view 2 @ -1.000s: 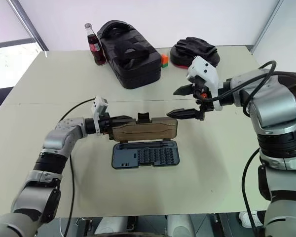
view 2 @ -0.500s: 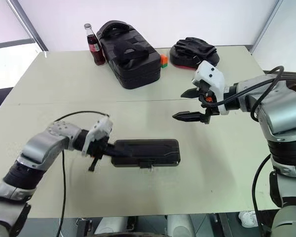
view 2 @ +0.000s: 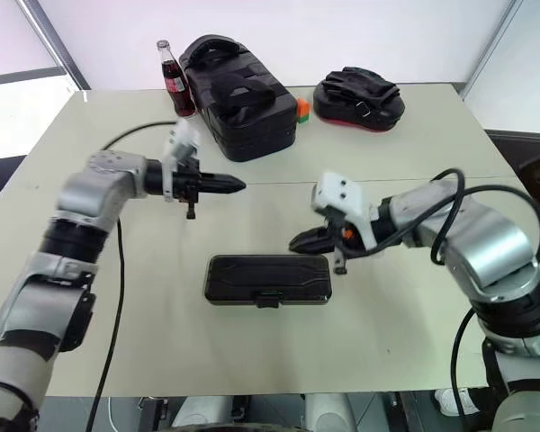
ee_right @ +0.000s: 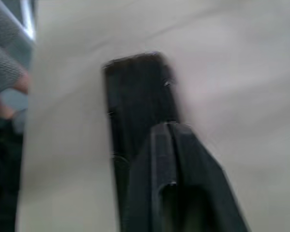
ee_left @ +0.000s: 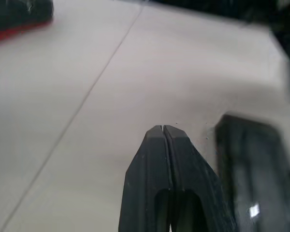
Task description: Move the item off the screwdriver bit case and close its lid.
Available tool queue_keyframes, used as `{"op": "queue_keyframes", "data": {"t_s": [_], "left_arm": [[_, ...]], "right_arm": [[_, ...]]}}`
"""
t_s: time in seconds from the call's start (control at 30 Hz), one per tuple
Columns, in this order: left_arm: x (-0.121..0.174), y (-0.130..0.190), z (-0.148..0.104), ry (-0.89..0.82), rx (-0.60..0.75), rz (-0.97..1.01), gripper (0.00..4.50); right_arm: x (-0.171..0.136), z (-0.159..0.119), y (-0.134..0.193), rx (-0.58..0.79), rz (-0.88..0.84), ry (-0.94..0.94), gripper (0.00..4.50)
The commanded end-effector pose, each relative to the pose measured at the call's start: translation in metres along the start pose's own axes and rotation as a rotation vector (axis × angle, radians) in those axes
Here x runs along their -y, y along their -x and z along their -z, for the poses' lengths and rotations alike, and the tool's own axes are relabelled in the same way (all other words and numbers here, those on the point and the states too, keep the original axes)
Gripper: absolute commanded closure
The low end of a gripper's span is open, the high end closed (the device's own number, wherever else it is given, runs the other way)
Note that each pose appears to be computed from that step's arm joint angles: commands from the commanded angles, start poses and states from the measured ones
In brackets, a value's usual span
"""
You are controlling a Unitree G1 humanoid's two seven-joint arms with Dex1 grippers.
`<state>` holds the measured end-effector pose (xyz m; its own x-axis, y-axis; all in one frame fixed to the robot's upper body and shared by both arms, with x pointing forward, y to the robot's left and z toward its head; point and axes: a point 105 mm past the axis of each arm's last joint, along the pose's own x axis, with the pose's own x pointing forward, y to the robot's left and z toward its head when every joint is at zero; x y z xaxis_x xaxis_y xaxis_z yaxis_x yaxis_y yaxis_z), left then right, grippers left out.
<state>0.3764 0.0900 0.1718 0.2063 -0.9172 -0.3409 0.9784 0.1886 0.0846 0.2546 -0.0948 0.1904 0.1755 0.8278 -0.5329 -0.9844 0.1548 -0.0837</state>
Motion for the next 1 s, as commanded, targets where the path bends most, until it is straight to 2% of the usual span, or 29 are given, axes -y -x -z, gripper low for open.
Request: {"op": "queue_keyframes", "data": {"t_s": [0.03, 0.23, 0.4, 0.63, 0.87, 1.0], "left_arm": [[-0.001, -0.017, 0.01, -0.078, -0.081, 0.053, 4.5], [0.011, -0.058, 0.022, -0.058, -0.083, 0.133, 4.5], [0.022, -0.079, 0.021, -0.06, -0.081, 0.201, 4.5], [0.034, -0.098, 0.02, -0.063, -0.118, 0.278, 4.5], [0.031, -0.093, 0.024, -0.12, -0.192, 0.292, 4.5], [0.04, -0.094, 0.035, -0.119, -0.235, 0.348, 4.5]], "right_arm": [[-0.007, 0.003, -0.008, -0.008, 0.009, 0.021, 4.47], [-0.045, 0.016, -0.032, -0.014, -0.086, -0.017, 4.47], [-0.058, 0.023, -0.041, -0.039, -0.076, -0.028, 4.47], [-0.054, 0.039, -0.061, -0.12, 0.049, 0.006, 4.47], [-0.038, 0.036, -0.08, -0.169, 0.199, 0.097, 4.47], [-0.034, 0.044, -0.084, -0.239, 0.245, 0.166, 4.47]]}}
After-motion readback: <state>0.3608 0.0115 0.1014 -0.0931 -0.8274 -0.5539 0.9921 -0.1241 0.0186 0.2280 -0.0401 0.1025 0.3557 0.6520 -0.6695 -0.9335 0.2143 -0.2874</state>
